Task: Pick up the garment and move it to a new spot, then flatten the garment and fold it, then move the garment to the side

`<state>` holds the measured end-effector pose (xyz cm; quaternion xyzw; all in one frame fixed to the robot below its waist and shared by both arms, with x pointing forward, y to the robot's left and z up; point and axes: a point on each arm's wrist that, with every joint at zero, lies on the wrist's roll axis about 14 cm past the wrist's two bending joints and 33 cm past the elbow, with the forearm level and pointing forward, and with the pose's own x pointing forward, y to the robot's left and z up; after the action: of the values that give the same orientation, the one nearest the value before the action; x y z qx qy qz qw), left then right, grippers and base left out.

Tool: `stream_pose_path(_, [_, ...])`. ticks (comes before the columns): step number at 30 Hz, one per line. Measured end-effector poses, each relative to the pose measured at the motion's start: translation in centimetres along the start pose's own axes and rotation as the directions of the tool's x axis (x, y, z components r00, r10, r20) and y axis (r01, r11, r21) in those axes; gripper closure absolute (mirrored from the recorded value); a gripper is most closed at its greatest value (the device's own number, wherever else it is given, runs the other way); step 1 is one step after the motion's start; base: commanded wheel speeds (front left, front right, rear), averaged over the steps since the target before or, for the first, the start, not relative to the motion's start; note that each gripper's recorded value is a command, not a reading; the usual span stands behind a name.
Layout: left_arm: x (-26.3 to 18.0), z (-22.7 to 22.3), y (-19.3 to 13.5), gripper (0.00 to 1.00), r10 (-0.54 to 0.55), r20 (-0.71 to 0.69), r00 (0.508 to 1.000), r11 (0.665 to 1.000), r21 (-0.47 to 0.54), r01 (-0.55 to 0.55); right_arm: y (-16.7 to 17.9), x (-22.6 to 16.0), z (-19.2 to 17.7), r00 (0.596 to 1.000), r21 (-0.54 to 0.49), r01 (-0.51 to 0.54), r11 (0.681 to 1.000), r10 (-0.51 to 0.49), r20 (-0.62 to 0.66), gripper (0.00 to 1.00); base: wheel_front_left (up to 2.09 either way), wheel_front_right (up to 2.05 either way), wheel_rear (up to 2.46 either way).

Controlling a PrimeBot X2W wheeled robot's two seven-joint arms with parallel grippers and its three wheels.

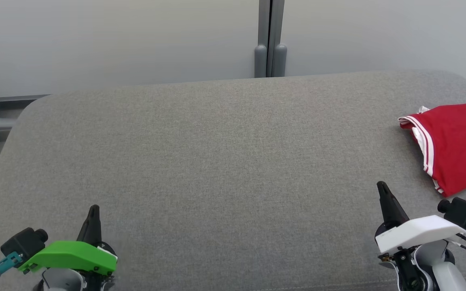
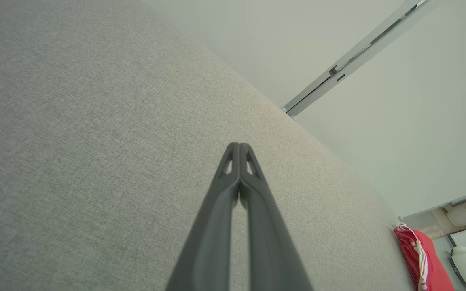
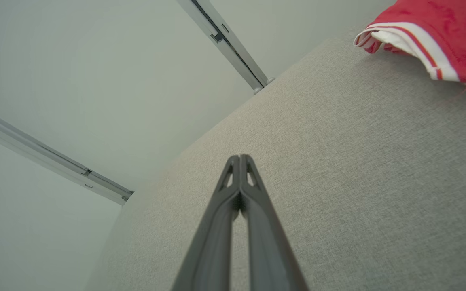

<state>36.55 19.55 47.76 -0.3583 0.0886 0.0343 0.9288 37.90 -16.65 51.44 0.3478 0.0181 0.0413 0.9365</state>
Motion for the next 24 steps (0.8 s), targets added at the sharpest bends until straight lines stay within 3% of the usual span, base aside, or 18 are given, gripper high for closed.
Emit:
stream_pose_path(11, [0.7,0.3,-0.5,1.0,-0.015,-0.003,1.0,0.989,-0.146,0.015,-0.8,0.2,0.3,1.0,0.144,0.021,0.989,-0.022,0.009,1.0,0.0,0.0,0.0])
stream_pose_path(24, [1.4,0.6,-1.1,1.0,-0.041,0.003,0.999,0.957,-0.286,0.04,-1.5,0.4,0.7,0.999,0.292,0.033,0.956,-0.04,0.02,1.0,0.0,0.0,0.0])
